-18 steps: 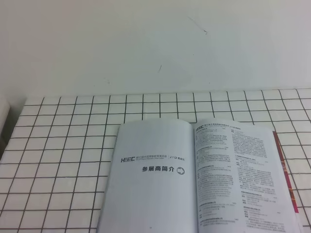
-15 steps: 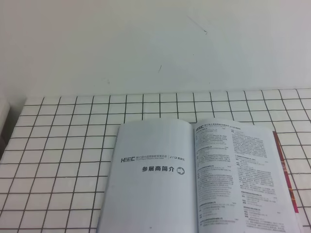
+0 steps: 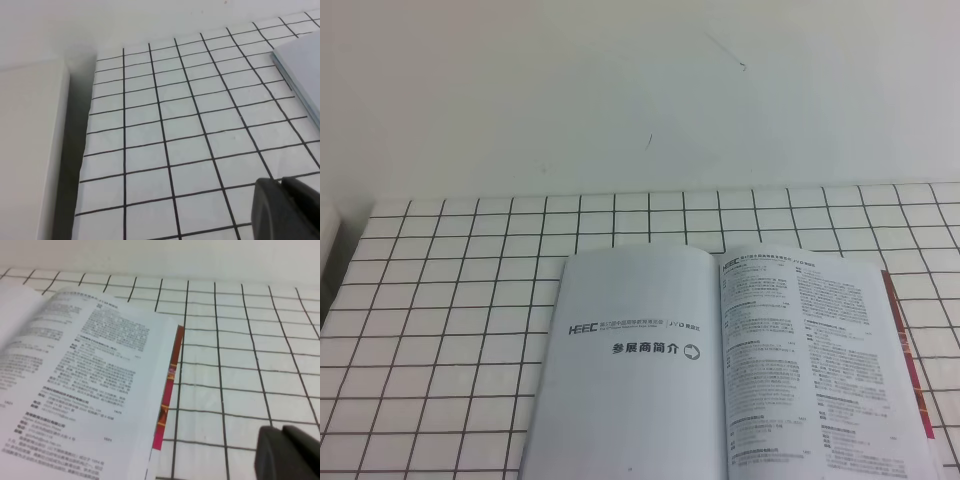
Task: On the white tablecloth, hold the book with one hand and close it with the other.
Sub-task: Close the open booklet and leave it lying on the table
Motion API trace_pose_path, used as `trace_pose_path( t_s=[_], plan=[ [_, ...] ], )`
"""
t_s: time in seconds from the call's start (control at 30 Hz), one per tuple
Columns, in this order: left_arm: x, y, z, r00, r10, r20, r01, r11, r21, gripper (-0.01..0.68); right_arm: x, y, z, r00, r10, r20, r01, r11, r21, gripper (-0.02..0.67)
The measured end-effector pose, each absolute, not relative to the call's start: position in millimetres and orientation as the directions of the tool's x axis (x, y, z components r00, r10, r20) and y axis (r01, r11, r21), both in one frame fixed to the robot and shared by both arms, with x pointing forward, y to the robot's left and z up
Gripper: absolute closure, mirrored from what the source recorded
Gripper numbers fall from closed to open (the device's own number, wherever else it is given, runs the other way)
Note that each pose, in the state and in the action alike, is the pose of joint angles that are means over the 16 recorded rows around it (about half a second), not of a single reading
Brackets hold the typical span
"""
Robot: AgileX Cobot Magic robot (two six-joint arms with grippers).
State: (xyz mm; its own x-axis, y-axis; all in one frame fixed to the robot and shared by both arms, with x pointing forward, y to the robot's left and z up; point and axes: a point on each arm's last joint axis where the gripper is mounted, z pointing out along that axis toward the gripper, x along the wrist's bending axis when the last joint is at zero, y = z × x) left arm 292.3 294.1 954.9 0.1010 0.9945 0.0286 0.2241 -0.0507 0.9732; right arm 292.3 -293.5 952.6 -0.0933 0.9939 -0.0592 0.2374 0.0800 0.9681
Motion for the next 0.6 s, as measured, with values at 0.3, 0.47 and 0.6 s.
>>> trace_pose_path(
  t_s=[0.3, 0.47, 0.6],
  plan=[
    [293.2, 292.5, 958.4, 0.101, 0.993, -0.059, 0.183, 0.04, 0.982, 0.676, 294.4, -294.1, 960.3, -0.079, 0.995, -0.062, 0.137, 0.072, 0.988, 0.651],
    [293.3, 291.6, 958.7, 0.109, 0.992, -0.069, 0.177, 0.049, 0.983, 0.676, 294.7, -294.3, 962.2, -0.076, 0.995, -0.062, 0.115, 0.071, 0.991, 0.651],
    [293.0, 290.8, 957.6, 0.12, 0.991, -0.051, 0.187, 0.028, 0.982, 0.676, 294.5, -294.2, 960.7, -0.078, 0.995, -0.062, 0.132, 0.072, 0.989, 0.651]
  ],
)
